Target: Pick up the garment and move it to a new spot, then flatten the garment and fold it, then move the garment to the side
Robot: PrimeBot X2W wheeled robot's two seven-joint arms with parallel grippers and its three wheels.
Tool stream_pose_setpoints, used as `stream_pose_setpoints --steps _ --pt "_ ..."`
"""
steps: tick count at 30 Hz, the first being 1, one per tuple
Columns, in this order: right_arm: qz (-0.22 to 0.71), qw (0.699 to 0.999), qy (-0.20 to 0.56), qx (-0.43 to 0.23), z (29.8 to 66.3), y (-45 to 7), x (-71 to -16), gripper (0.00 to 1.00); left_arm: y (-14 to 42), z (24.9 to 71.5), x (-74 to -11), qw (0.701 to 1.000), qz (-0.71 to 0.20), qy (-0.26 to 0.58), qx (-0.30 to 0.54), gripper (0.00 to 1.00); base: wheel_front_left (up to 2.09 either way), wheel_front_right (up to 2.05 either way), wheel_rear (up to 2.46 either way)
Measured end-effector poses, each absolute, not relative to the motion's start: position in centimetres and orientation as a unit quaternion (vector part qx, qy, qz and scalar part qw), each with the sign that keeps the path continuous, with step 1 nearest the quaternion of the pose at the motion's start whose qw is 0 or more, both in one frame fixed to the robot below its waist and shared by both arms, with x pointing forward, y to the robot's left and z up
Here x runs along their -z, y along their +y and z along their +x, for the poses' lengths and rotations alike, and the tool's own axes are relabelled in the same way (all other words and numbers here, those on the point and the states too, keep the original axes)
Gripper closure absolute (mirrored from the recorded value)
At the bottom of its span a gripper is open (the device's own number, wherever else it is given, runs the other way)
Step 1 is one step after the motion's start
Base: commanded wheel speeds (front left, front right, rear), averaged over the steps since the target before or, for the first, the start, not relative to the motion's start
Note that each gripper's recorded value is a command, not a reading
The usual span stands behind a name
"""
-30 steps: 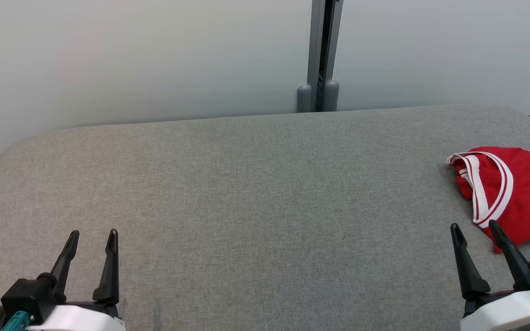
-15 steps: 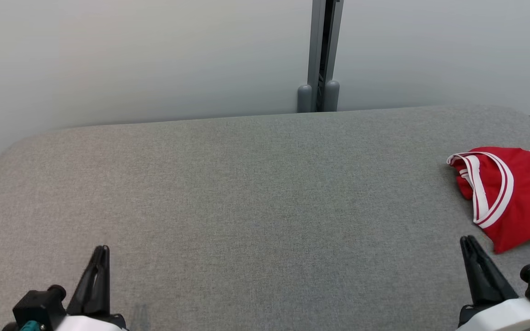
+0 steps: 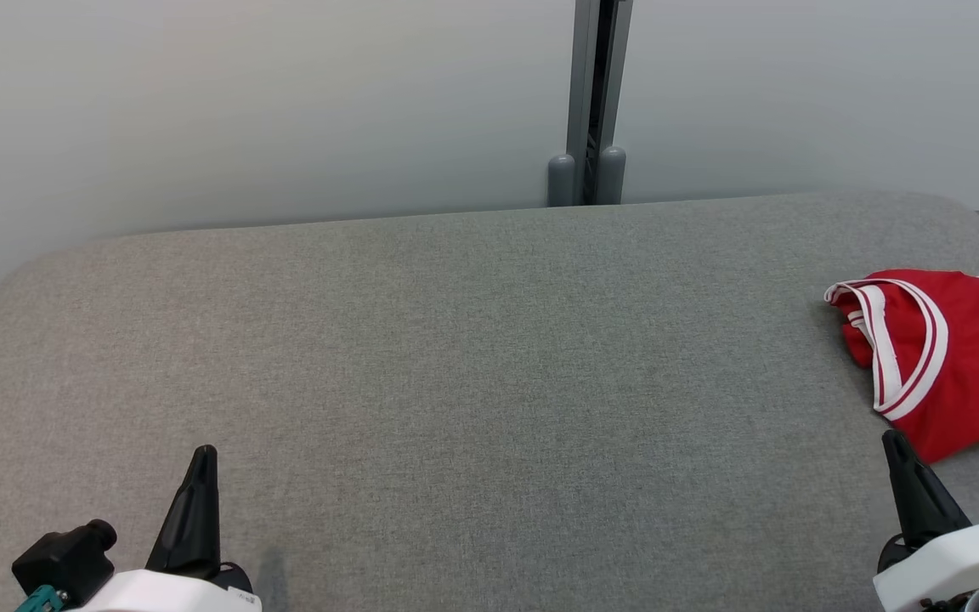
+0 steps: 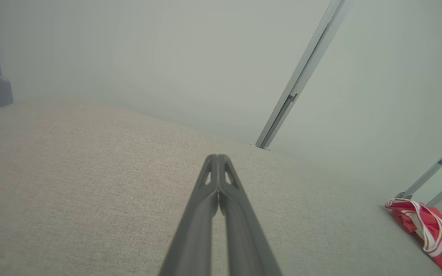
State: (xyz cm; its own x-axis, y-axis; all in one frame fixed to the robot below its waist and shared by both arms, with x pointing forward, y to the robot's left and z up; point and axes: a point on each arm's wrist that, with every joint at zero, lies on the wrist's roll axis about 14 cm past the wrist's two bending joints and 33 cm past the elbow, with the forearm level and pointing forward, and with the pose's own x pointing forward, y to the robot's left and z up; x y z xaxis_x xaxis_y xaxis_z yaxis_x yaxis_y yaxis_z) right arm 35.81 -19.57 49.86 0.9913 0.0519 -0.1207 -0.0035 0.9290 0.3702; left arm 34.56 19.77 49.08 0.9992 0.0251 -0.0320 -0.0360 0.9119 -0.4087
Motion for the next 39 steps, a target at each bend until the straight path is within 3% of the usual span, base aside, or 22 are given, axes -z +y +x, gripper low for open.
stream_pose_setpoints --steps 39 --pt "0.452 0.888 0.08 0.021 38.5 -23.1 -49.2 1.0 16.8 37.2 -50.0 0.881 -0.472 -0.005 -0.007 1.0 0.0 0.0 0.0"
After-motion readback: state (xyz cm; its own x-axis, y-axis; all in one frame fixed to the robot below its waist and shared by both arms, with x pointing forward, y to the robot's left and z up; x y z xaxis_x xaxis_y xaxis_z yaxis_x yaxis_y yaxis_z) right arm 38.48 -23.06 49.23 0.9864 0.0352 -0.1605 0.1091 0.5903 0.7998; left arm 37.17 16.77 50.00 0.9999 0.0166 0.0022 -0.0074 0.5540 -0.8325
